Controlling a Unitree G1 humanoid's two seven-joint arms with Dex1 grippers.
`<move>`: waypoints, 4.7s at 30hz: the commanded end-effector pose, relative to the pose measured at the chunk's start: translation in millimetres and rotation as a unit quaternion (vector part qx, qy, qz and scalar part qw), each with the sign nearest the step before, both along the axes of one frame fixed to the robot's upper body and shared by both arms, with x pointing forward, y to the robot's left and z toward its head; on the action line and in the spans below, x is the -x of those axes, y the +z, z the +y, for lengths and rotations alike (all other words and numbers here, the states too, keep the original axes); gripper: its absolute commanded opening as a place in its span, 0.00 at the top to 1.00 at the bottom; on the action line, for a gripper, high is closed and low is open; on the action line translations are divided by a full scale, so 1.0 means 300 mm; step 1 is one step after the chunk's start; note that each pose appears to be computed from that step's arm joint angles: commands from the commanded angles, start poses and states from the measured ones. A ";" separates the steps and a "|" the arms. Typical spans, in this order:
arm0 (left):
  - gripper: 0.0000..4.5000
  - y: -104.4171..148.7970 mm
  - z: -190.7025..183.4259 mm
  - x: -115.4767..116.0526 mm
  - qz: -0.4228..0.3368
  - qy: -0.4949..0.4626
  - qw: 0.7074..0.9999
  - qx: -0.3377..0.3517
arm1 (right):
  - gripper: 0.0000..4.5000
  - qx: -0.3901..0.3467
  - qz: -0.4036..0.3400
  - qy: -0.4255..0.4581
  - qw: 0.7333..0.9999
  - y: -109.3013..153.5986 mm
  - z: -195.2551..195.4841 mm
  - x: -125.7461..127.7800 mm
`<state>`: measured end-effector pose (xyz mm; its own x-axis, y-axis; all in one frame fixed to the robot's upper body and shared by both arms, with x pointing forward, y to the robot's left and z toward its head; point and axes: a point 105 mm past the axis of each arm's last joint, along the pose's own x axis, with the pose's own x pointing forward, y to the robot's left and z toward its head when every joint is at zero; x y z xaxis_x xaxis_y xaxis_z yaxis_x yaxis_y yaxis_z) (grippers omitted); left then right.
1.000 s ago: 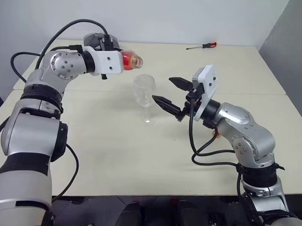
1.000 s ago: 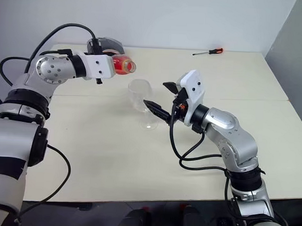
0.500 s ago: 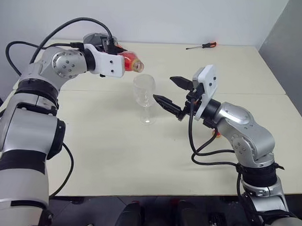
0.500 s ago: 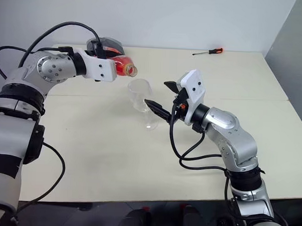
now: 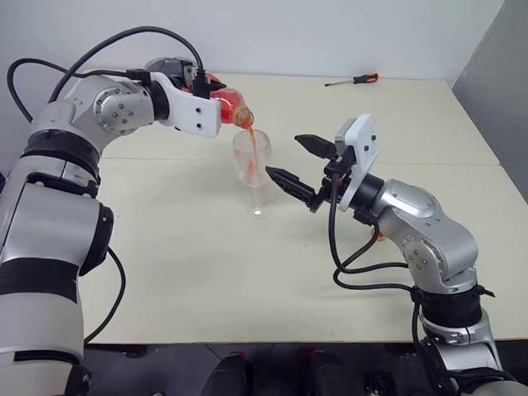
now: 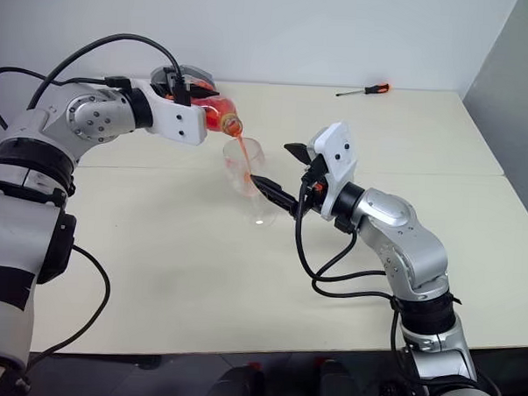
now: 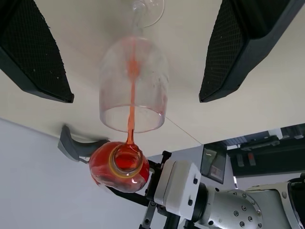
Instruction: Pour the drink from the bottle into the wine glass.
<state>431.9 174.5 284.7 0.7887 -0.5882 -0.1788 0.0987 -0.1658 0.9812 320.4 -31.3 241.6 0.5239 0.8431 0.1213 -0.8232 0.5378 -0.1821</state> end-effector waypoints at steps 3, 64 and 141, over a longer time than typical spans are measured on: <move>0.77 0.109 0.001 0.014 -0.050 -0.004 0.999 0.008 | 0.00 -0.010 -0.034 0.005 0.999 0.056 0.000 0.010; 0.77 0.152 0.018 0.013 -0.076 0.011 0.997 -0.023 | 0.00 -0.005 -0.040 0.009 0.999 0.056 -0.001 0.006; 0.77 -0.285 0.448 0.099 0.137 0.179 0.657 0.720 | 0.00 0.033 -0.024 0.037 0.998 -0.082 -0.059 0.145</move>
<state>404.3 310.4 171.2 0.9908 -0.0858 0.1046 0.0848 0.9963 0.0135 281.0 -47.6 204.0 0.4527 0.8907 0.0410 -0.8672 0.4505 -0.2122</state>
